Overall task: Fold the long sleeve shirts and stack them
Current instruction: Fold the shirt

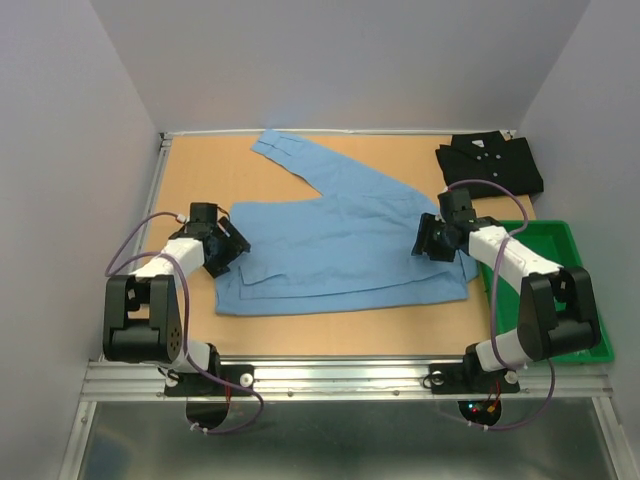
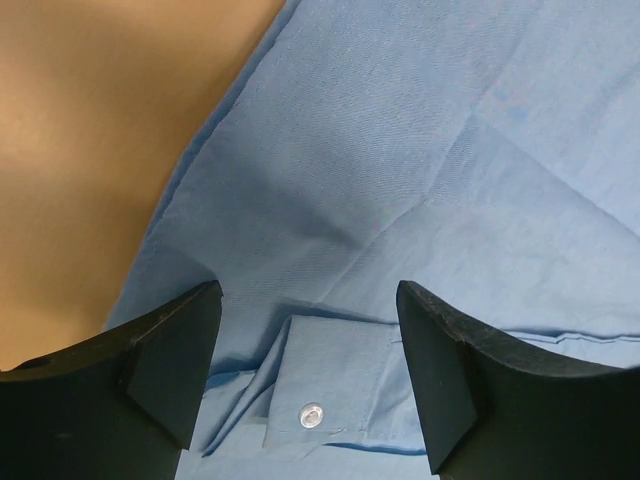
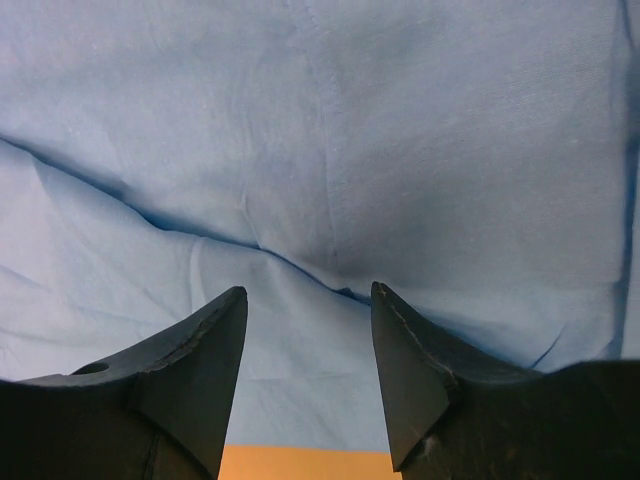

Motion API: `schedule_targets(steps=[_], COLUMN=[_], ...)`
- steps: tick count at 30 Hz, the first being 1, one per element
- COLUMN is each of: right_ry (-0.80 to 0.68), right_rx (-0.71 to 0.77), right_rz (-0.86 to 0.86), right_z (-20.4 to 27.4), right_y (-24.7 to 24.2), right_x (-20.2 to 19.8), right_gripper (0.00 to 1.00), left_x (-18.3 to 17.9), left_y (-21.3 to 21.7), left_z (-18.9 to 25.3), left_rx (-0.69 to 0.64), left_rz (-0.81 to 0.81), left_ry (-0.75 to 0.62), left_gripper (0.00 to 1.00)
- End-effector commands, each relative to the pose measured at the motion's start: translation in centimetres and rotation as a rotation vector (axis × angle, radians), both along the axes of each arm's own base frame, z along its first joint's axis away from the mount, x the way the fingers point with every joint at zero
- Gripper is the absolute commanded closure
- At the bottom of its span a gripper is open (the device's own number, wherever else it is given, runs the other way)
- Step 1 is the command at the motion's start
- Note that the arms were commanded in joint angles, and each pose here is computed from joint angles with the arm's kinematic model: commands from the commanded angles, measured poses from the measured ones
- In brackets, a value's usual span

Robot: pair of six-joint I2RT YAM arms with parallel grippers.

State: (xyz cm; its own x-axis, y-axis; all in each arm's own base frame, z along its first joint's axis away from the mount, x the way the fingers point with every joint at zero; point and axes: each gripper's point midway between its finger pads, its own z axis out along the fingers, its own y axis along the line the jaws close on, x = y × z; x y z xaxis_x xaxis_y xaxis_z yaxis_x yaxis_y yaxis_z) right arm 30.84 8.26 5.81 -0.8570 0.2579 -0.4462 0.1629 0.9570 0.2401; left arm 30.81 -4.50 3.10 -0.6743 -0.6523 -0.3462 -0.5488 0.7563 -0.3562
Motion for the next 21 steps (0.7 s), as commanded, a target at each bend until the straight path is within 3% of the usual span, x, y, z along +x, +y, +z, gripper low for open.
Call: schedule_targets(steps=[1,7,10,16,21], right_ry=[-0.023,-0.022,-0.053,-0.164,-0.202], right_rx=[0.019,0.047,0.036,0.016,0.040], right_rz=[0.005,0.021,0.051,0.124,0.149], right_z=[0.2,0.4,1.3,5.3,7.1], right_y=[0.7,1.3,1.4,2.1,3.0], right_x=[0.8,1.0,2.1,6.5,8.2], right_gripper=[0.42,0.42,0.42,0.42,0.43], left_x=[-3.9,-6.1,-5.4,1.4,5.4], left_y=[2.6,4.1,4.9,6.7,9.1], left_z=[-1.5,-0.8,0.7,6.5,7.5], left_rx=[0.061,0.045,0.056,0.178,0.313], left_rz=[0.072,0.137,0.139,0.017,-0.013], left_ry=[0.116,0.113,0.061,-0.148,-0.163], left_gripper=[0.18,0.18,0.18,0.17,0.17])
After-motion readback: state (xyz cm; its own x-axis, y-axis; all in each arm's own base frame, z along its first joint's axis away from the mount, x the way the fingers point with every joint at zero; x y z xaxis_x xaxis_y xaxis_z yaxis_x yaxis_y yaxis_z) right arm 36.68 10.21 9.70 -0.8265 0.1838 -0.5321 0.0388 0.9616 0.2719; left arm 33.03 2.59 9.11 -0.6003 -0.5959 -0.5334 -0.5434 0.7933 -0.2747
